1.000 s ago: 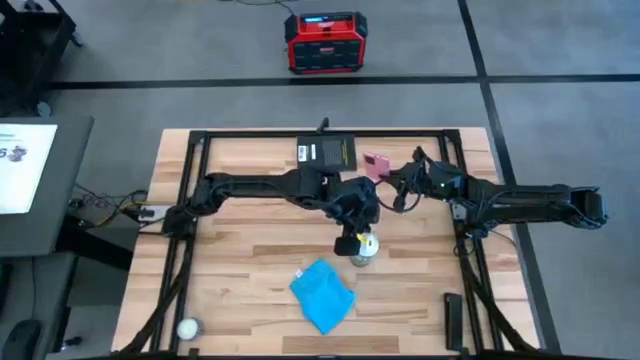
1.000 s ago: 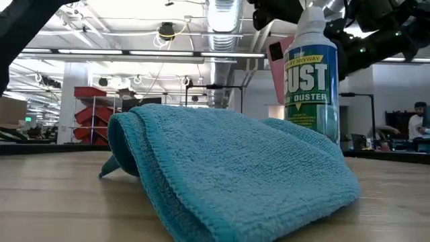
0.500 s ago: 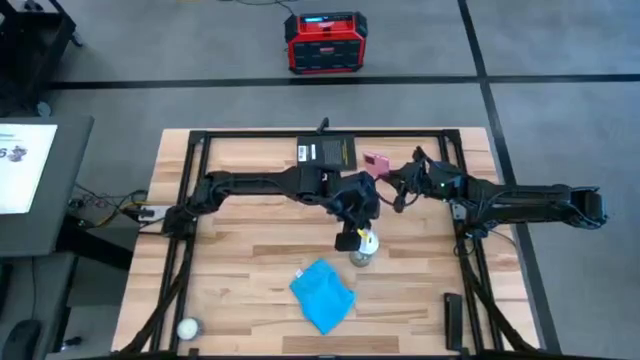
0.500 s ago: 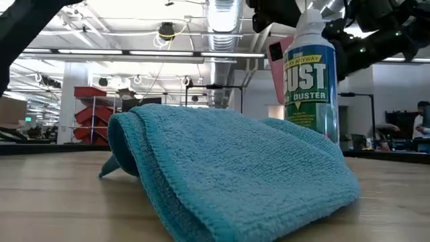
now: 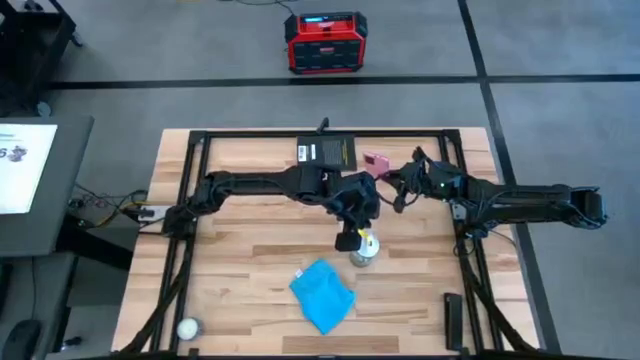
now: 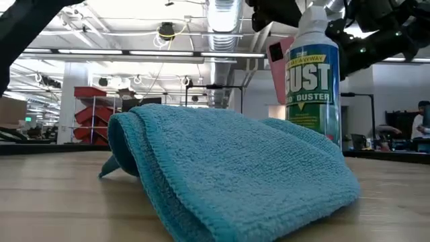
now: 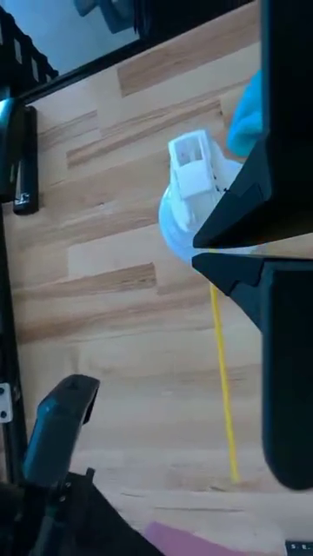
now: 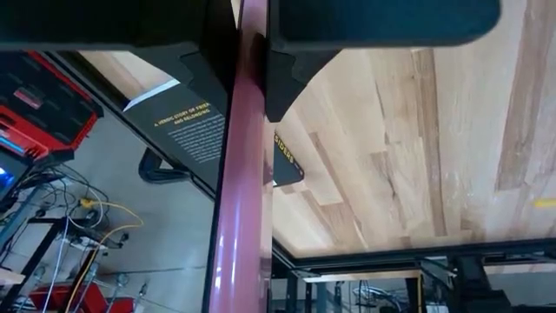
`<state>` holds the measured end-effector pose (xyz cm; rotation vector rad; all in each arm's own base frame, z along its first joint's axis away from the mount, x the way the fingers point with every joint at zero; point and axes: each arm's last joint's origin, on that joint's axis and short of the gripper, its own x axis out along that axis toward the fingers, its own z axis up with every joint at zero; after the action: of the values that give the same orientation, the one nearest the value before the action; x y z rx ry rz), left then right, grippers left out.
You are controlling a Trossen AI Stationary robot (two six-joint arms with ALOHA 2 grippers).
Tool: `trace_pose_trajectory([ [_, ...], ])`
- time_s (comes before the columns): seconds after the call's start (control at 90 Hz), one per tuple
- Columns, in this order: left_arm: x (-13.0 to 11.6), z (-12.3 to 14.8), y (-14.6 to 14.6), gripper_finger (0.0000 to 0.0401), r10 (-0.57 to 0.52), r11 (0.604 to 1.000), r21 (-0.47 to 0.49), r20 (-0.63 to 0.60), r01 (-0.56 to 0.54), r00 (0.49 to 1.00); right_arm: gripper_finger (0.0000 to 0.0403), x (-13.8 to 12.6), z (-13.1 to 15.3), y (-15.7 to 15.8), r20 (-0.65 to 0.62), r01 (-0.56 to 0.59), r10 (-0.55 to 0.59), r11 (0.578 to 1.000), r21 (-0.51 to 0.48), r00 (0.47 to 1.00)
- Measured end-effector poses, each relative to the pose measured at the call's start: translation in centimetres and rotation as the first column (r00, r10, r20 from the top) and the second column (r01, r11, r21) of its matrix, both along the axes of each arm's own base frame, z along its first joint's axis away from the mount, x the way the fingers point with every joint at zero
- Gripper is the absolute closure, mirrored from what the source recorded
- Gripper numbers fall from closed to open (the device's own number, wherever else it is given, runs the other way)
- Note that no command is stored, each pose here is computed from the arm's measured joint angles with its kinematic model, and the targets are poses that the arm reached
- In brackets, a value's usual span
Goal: Apply microfiber cloth
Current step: Spray the back of the cellphone with the spray bottle
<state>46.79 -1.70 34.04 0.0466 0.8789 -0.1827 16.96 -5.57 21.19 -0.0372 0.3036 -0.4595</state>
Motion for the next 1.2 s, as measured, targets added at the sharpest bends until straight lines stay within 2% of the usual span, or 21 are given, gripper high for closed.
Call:
trace_pose_trajectory([
  [0.833, 0.01, 0.20, -0.07, 0.0401, -0.014, 1.000, -0.006, 0.014, 0.014, 1.000, 0.0393, -0.01, -0.03, 0.00, -0.003, 0.000, 0.000, 1.000, 0.001, 1.000],
  [1.2, 0.25, -0.67, -0.13, 0.0401, -0.020, 0.999, -0.027, 0.005, 0.020, 1.000, 0.0393, -0.01, -0.03, 0.00, -0.003, -0.002, 0.002, 1.000, 0.002, 1.000],
])
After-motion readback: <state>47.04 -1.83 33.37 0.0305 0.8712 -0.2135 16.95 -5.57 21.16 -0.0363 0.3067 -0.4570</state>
